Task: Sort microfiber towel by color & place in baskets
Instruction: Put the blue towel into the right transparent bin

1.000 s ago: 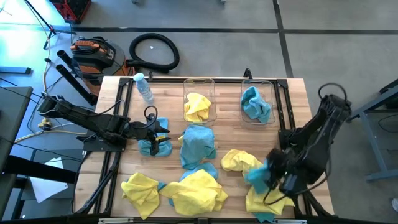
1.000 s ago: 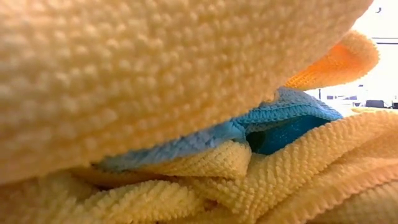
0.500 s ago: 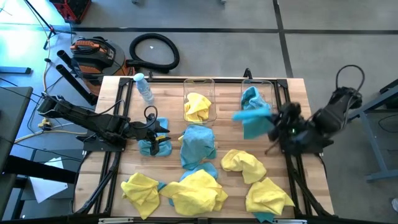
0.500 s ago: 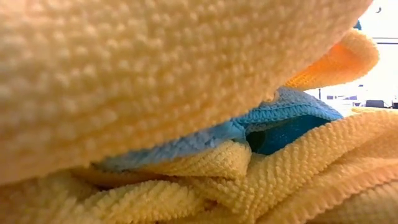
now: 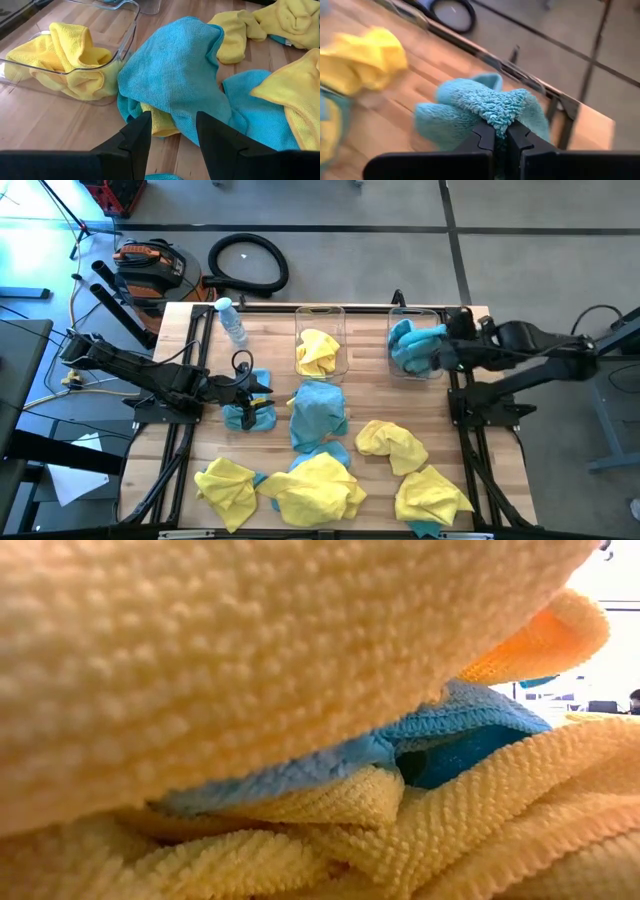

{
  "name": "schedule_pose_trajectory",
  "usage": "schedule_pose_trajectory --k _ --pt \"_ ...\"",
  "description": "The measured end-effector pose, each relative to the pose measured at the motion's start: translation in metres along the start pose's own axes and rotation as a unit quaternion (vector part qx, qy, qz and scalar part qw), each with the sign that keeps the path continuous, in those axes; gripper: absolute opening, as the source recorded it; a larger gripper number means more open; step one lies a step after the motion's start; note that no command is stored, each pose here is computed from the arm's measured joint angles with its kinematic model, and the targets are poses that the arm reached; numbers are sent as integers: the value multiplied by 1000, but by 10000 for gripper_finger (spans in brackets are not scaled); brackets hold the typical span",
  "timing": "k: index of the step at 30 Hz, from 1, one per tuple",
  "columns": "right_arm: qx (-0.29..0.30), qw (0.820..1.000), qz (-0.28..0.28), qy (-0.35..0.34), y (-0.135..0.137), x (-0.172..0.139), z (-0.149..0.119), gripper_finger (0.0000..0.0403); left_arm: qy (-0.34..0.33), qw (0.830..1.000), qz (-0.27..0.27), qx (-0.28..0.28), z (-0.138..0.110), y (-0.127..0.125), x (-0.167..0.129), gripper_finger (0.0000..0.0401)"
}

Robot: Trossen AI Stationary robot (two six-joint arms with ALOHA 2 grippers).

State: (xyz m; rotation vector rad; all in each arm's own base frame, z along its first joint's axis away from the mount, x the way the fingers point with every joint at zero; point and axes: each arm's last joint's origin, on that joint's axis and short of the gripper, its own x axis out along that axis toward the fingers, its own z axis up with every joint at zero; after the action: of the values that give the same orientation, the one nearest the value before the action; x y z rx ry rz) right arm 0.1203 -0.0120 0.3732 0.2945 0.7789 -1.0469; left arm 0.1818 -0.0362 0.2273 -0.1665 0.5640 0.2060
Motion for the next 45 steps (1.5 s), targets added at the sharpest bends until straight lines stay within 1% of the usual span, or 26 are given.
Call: schedule_pose_trajectory --k 3,6,10,13,15,19,21,25,28,30,32,35,38,45 --pt "-22 999 -22 41 6 15 8 0 0 1000 0 0 0 0 0 142" --pt "-46 996 -36 69 14 31 16 0 0 1000 0 0 0 0 0 142" --pt "-62 991 -61 98 23 53 26 0 0 1000 0 5 0 0 0 142" --pt "-59 987 -64 132 27 69 29 0 0 1000 0 16 0 0 0 142" --pt "-51 985 -63 155 28 82 22 0 0 1000 0 16 0 0 0 142" --pt "-29 976 -51 208 28 112 0 0 0 1000 0 17 0 0 0 142" --pt "-15 976 -44 215 29 125 -8 0 0 1000 0 21 0 0 0 142" --pt "37 973 9 226 31 152 -18 0 0 1000 0 21 0 0 0 142" --pt "62 967 13 245 24 169 -30 0 0 1000 0 21 0 0 0 142" --pt "64 963 15 260 20 178 -39 0 0 1000 0 21 0 0 0 142" --pt "62 963 31 261 20 187 -47 0 0 1000 0 21 0 0 0 142" --pt "64 967 64 240 24 196 -52 0 0 1000 0 21 0 0 0 142" --pt "70 966 83 236 27 202 -56 0 0 1000 1 21 0 0 0 142" --pt "70 961 80 257 26 206 -62 2 0 1000 1 21 0 0 0 142"
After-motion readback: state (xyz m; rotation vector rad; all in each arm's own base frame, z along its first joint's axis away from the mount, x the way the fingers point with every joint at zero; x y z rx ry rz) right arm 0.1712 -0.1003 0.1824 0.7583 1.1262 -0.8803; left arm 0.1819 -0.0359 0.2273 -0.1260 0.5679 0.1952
